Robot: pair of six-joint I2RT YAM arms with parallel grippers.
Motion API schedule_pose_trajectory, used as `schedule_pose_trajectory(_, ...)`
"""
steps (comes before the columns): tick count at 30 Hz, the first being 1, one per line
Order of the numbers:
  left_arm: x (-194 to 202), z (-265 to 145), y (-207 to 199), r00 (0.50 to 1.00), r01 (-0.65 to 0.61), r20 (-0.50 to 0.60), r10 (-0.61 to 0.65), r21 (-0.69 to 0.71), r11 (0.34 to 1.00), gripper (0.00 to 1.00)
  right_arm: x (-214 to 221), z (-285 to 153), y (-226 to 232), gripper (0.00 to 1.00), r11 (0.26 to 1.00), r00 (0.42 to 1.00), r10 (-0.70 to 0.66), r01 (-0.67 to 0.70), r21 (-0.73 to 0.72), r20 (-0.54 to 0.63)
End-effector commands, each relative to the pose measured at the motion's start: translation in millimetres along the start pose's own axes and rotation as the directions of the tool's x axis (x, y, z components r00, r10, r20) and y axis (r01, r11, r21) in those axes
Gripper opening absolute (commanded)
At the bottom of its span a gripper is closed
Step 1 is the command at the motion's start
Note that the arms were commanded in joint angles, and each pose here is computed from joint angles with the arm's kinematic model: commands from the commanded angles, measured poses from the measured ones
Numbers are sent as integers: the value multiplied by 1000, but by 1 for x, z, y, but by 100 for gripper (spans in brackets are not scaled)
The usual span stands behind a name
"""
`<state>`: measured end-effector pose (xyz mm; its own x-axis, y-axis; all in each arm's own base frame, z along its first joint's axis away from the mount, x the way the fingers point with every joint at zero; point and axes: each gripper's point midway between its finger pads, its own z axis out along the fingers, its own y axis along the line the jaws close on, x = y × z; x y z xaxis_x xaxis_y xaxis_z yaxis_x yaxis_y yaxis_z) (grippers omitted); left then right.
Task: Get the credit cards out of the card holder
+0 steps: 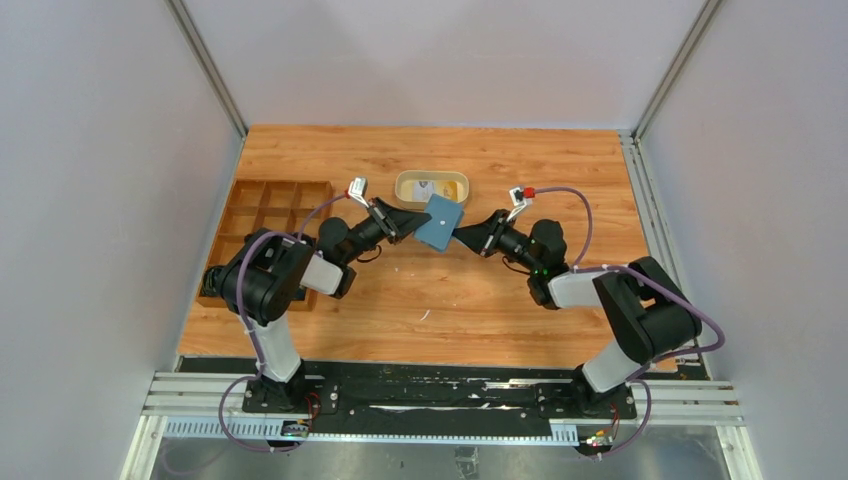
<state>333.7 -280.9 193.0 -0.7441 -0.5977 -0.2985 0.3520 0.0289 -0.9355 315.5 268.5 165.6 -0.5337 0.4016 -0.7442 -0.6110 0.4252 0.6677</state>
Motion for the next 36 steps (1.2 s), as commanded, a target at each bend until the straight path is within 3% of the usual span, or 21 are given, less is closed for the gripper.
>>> schedule_pose_trajectory(1,2,-1,-13,1000,-18,-11,19,55,998,0,-7,2,7,8,998,999,16,-14,-59,30)
schedule_pose_trajectory(2,2,-1,-14,1000,-19,-13,20,57,998,0,-7,2,7,2,998,999,21,-19,-63,31)
schedule_pose_trajectory(5,4,0,-17,999,-24,-28,26,68,997,0,-9,0,8,0,997,999,30,-27,-79,42)
schedule_pose_trajectory(6,4,0,-17,999,-26,-33,29,70,997,10,-11,-2,9,0,996,998,31,-27,-82,51)
schedule_pose_trajectory(8,5,-1,-16,999,-36,-38,38,69,997,39,-15,-8,7,0,997,997,41,-36,-74,60)
schedule_pose_trajectory(9,6,-2,-14,998,-40,-43,43,64,997,76,-17,-11,5,0,997,998,46,-43,-65,51)
schedule_pose_trajectory(10,6,-2,-13,998,-46,-49,49,64,997,97,-18,-14,4,0,997,998,50,-48,-54,37)
schedule_pose_trajectory(17,14,-7,-5,991,-94,-93,97,35,995,100,-11,-41,-6,0,985,984,22,8,173,-174)
schedule_pose_trajectory(22,24,-9,12,972,-192,-156,177,-87,978,100,-12,-58,-9,0,949,952,56,44,313,-302)
schedule_pose_trajectory(24,30,-12,23,947,-287,-204,249,-185,940,99,-12,-61,-13,0,932,937,84,46,359,-338)
schedule_pose_trajectory(27,31,-21,32,880,-464,-279,384,-329,822,100,-4,-69,-20,0,902,904,152,38,430,-399)
schedule_pose_trajectory(29,27,-27,32,859,-507,-291,421,-369,779,100,-1,-74,-27,0,880,891,173,52,472,-420)
schedule_pose_trajectory(36,41,-31,51,857,-505,-341,386,-406,762,100,19,-86,-41,0,834,848,258,47,549,-464)
